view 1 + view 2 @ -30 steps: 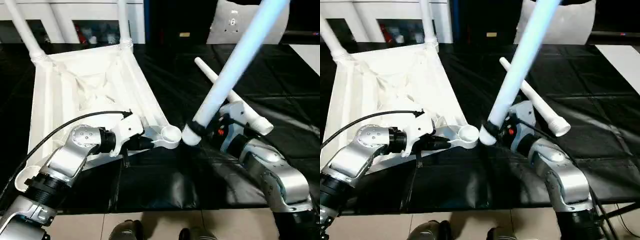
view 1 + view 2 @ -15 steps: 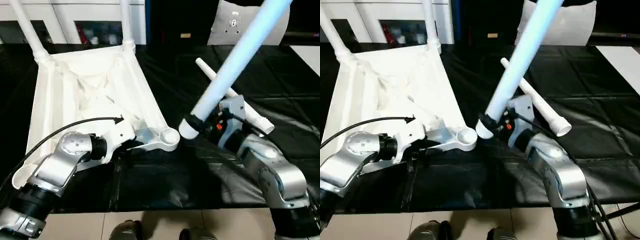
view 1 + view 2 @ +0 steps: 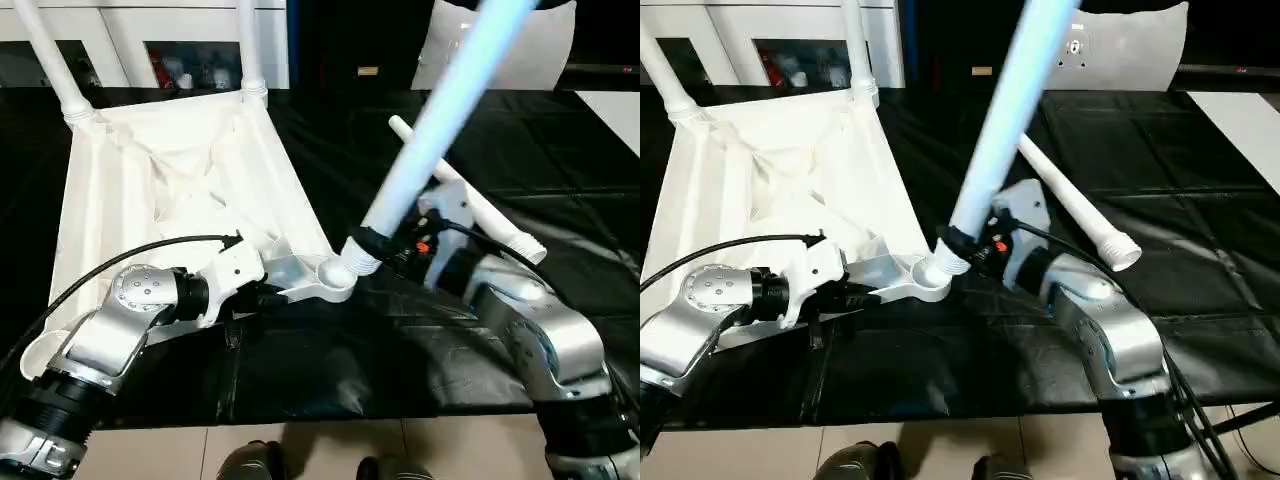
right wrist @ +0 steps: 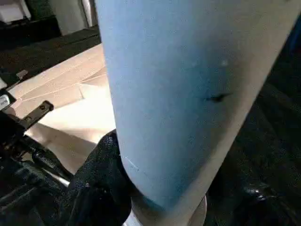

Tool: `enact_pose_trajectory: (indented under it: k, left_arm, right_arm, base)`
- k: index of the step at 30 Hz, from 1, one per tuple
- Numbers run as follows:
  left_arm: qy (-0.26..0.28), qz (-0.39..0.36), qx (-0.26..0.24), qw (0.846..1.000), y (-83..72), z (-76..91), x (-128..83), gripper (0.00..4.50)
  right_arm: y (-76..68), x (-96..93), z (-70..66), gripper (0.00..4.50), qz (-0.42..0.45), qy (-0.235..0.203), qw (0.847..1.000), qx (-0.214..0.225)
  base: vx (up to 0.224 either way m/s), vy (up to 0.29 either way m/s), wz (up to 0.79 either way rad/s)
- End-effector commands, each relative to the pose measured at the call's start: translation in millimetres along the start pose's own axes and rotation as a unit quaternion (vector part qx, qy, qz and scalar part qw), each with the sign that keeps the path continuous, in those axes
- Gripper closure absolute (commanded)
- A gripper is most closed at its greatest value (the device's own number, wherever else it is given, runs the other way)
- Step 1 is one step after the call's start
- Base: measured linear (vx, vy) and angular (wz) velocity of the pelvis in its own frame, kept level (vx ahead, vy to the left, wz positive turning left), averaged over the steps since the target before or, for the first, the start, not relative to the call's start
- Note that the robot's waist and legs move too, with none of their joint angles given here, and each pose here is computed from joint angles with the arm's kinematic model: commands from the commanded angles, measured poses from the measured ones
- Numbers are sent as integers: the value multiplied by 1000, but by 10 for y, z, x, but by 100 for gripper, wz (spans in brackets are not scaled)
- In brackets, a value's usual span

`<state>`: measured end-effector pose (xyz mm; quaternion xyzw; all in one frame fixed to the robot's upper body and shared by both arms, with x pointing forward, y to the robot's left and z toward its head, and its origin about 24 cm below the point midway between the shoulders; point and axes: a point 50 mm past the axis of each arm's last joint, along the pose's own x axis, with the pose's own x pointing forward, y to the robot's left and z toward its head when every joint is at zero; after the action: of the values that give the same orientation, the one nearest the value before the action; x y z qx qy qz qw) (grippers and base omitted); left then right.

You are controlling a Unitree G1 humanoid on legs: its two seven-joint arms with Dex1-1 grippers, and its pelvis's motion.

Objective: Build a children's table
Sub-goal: Insert table leg to table base

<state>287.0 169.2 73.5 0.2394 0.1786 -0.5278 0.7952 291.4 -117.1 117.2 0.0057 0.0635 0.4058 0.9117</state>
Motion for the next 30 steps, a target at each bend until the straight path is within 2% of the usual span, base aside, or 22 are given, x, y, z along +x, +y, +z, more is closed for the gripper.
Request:
enact_pose_trajectory:
  k: [1,4,6,9,14,19,22,30]
  left_arm:
    - [38,7,-2,999,20,-108,-26,450]
    - [20,-28,31,999,-1,-31,-3,450]
    - [6,-54,45,997,-28,27,21,450]
    - [-12,-100,73,992,-90,140,98,450]
    - [-28,-119,109,986,-63,251,212,450]
    - [-21,-96,111,989,10,259,251,450]
    - [-12,-78,93,993,72,196,219,450]
    - [-20,-100,61,993,60,126,143,450]
  right_arm:
    - [-13,22,24,259,5,10,1000,-9]
    - [32,125,-22,259,50,69,996,-18]
    - [39,155,-31,259,64,85,994,-26]
    - [24,157,-12,259,70,86,993,-30]
    - [19,92,-11,259,69,89,993,-26]
    - [34,45,-42,259,73,98,992,-21]
    - [37,9,-72,259,70,107,992,-20]
    - [9,-18,-118,259,68,135,988,-18]
  base:
    - [0,0,0]
    - [0,0,0]
    - [0,0,0]
    - [0,0,0]
    - [0,0,0]
    - [0,0,0]
    - [0,0,0]
    - [0,0,0]
